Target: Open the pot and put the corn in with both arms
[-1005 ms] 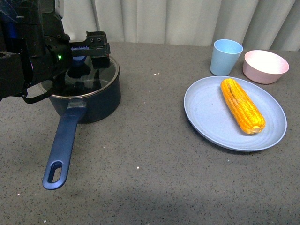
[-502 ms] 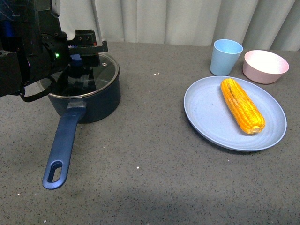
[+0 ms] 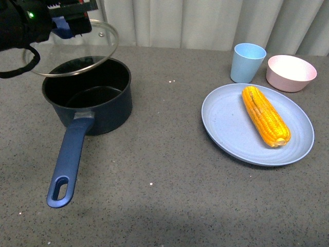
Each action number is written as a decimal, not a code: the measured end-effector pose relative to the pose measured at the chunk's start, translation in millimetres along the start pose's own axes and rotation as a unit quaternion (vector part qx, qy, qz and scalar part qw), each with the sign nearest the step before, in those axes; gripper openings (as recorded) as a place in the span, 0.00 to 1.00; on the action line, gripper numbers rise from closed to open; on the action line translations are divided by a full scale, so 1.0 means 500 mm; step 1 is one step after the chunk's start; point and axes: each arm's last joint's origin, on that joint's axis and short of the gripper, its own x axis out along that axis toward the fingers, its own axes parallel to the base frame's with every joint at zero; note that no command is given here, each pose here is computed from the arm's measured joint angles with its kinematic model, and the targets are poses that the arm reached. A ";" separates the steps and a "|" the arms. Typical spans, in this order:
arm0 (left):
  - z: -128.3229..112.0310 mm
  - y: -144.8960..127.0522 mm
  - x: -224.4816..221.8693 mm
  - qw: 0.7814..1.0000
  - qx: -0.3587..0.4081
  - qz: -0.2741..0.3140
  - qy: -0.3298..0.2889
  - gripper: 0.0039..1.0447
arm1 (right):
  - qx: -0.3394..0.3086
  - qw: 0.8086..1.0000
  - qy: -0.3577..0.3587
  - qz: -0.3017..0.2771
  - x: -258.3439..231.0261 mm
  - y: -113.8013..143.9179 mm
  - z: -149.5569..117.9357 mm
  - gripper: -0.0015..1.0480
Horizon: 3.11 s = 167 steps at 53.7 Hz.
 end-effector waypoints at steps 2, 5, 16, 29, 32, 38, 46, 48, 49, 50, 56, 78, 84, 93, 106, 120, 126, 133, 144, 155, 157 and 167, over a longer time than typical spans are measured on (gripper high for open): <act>0.007 0.021 0.006 1.000 -0.001 0.007 -0.004 0.61 | 0.000 1.000 0.000 0.000 0.000 0.000 0.000 0.91; 0.016 0.053 0.016 1.000 -0.002 0.024 -0.012 0.61 | 0.000 1.000 0.000 0.000 0.000 0.000 0.000 0.91; -0.011 0.183 0.046 0.995 0.002 0.099 -0.003 0.61 | 0.000 1.000 0.000 0.000 0.000 0.000 0.000 0.91; -0.083 0.238 0.059 0.990 0.006 0.139 0.029 0.61 | 0.000 1.000 0.000 0.000 0.000 0.000 0.000 0.91; -0.090 0.241 0.061 0.989 0.006 0.146 0.034 0.61 | 0.000 1.000 0.000 0.000 0.000 0.000 0.000 0.91; -0.099 0.244 0.070 0.988 0.007 0.150 0.036 0.61 | 0.000 1.000 0.000 0.000 0.000 0.000 0.000 0.91; -0.119 0.247 0.078 0.989 0.006 0.145 0.042 0.61 | 0.000 1.000 0.000 0.000 0.000 0.000 0.000 0.91; -0.127 0.248 0.079 0.989 0.003 0.145 0.042 0.61 | 0.000 1.000 0.000 0.000 0.000 0.000 0.000 0.91; -0.131 0.248 0.080 0.989 0.001 0.145 0.042 0.61 | 0.000 1.000 0.000 0.000 0.000 0.000 0.000 0.91; -0.134 0.249 0.080 0.988 -0.001 0.145 0.043 0.61 | 0.000 1.000 0.000 0.000 0.000 0.000 0.000 0.91; -0.156 0.252 0.082 0.988 -0.001 0.147 0.049 0.61 | 0.000 1.000 0.000 0.000 0.000 0.000 0.000 0.91; -0.193 0.262 0.089 0.986 0.004 0.149 0.080 0.61 | 0.000 1.000 0.000 0.000 0.000 0.000 0.000 0.91; -0.192 0.262 0.092 0.985 0.003 0.151 0.083 0.61 | 0.000 1.000 0.000 0.000 0.000 0.000 0.000 0.91; -0.191 0.263 0.093 0.985 0.001 0.149 0.085 0.61 | 0.000 1.000 0.000 0.000 0.000 0.000 0.000 0.91; -0.190 0.269 0.087 0.985 -0.002 0.154 0.084 0.81 | 0.000 1.000 0.000 0.000 0.000 0.000 0.000 0.91; -0.144 0.270 0.057 0.986 -0.002 0.154 0.059 0.94 | 0.000 1.000 0.000 0.000 0.000 0.000 0.000 0.91; -0.108 0.270 0.026 0.989 -0.004 0.144 0.040 0.94 | 0.000 1.000 0.000 0.000 0.000 0.000 0.000 0.91; -0.080 0.261 -0.022 0.991 -0.006 0.131 0.028 0.94 | 0.000 1.000 0.000 0.000 0.000 0.000 0.000 0.91; -0.043 0.231 -0.112 0.995 -0.017 0.098 0.016 0.94 | 0.000 1.000 0.000 0.000 0.000 0.000 0.000 0.91; -0.008 0.215 -0.185 0.995 -0.037 0.092 0.012 0.94 | 0.000 1.000 0.000 0.000 0.000 0.000 0.000 0.91; -0.002 0.213 -0.198 0.995 -0.041 0.088 0.010 0.94 | 0.000 1.000 0.000 0.000 0.000 0.000 0.000 0.91; 0.035 0.193 -0.278 0.998 -0.044 0.045 -0.009 0.94 | 0.000 1.000 0.000 0.000 0.000 0.000 0.000 0.91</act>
